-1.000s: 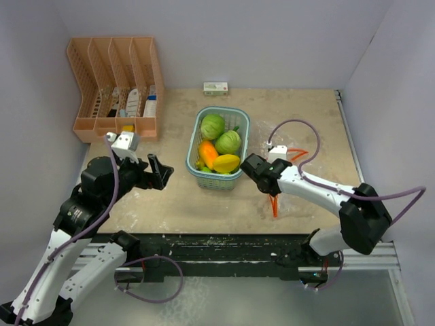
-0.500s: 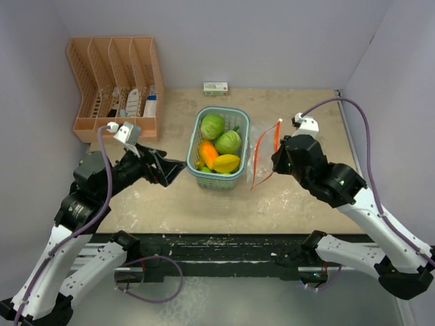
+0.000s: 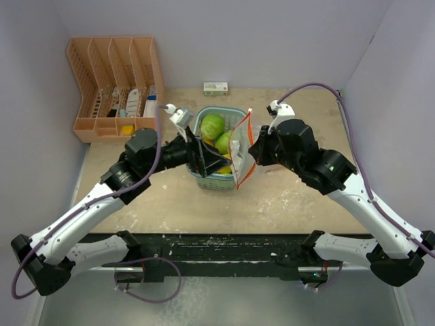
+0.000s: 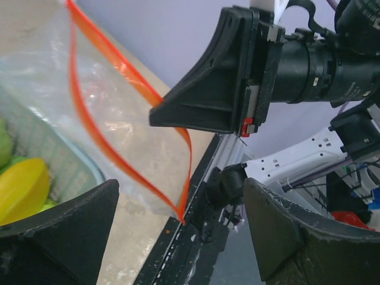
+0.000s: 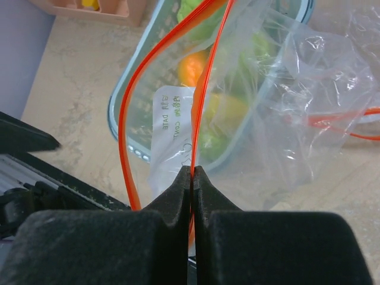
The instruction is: Place the food in the zip-top bag and seal the zipper
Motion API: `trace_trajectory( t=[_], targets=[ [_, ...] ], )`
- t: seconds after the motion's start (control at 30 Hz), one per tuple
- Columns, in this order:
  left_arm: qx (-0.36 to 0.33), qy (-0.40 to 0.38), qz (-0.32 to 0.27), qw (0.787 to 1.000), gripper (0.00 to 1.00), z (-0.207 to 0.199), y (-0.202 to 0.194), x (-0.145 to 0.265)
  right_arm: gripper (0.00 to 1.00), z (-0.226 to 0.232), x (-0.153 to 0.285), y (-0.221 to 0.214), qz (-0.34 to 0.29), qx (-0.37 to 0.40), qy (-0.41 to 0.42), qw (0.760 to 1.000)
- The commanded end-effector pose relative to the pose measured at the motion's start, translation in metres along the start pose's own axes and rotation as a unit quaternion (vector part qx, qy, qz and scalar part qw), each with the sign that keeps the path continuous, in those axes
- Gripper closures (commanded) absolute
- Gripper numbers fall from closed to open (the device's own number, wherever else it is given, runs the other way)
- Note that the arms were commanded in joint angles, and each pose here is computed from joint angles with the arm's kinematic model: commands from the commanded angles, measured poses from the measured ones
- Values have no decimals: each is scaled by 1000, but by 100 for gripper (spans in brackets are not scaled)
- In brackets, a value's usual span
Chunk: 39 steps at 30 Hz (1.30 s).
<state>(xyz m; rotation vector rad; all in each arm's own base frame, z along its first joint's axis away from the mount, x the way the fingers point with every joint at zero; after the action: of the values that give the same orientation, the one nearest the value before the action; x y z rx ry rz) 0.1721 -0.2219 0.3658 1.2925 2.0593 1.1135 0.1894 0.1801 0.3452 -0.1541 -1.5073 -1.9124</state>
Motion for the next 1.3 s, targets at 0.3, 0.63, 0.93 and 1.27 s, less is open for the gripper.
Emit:
trace_trajectory(
  t=[0.3, 0.63, 0.93, 1.27],
  targets=[
    [-28, 85, -20, 996, 16, 3, -3, -56, 100, 20, 16, 22, -44, 5, 67, 997],
    [-35, 141, -29, 989, 24, 23, -9, -69, 100, 21, 29, 20, -41, 12, 93, 995],
    [-44, 155, -20, 987, 79, 27, -5, -86, 100, 14, 35, 19, -43, 14, 74, 996],
    [-101, 292, -78, 948, 100, 17, 40, -3, 100, -6, 23, 18, -29, 12, -40, 999]
  ],
)
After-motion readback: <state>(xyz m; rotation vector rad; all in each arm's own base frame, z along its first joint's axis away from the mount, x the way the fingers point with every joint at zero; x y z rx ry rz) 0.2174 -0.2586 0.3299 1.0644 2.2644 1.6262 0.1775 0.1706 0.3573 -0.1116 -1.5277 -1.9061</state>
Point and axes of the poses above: each gripper's point midway between its finger pads, its own x axis back along the fingers, its own z axis along the line the jaws close on, y = z × x, the point moved 7 cm from there along x, back along the fingers
